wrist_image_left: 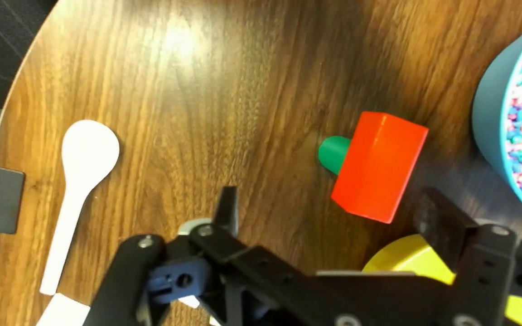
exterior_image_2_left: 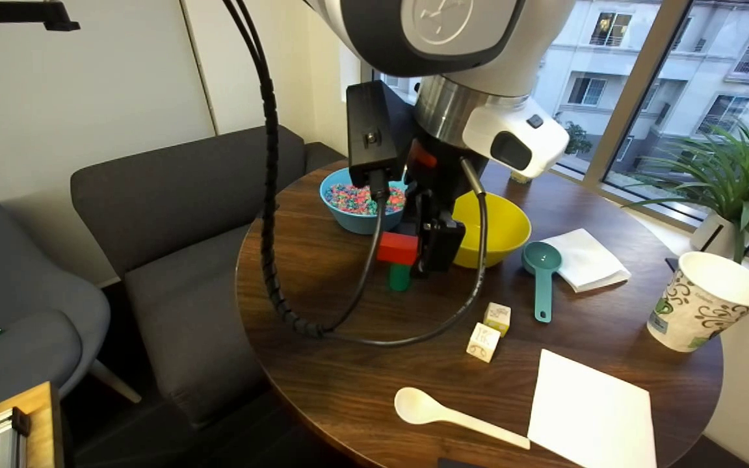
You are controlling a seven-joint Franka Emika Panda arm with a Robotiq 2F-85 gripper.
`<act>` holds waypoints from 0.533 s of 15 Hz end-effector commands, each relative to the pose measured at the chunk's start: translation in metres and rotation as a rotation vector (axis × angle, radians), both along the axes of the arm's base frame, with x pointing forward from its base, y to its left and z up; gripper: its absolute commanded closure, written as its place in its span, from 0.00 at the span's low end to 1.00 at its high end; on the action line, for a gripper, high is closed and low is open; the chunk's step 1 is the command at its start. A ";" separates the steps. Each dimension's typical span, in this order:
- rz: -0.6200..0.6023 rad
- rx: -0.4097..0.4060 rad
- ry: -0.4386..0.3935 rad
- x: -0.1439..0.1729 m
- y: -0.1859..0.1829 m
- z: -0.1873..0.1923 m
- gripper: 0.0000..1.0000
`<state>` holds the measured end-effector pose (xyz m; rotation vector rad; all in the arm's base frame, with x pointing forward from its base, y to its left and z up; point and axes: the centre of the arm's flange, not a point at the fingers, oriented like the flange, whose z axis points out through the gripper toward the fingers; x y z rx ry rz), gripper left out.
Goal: Stack up the objects one on top of the other
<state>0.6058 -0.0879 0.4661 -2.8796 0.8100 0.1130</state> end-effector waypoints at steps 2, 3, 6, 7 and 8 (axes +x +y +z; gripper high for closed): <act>-0.045 0.073 0.028 0.024 0.006 -0.011 0.00; -0.050 0.078 0.034 0.026 0.006 -0.013 0.00; -0.058 0.093 0.046 0.034 0.006 -0.019 0.00; -0.059 0.101 0.052 0.037 0.006 -0.021 0.00; -0.059 0.110 0.058 0.038 0.007 -0.023 0.00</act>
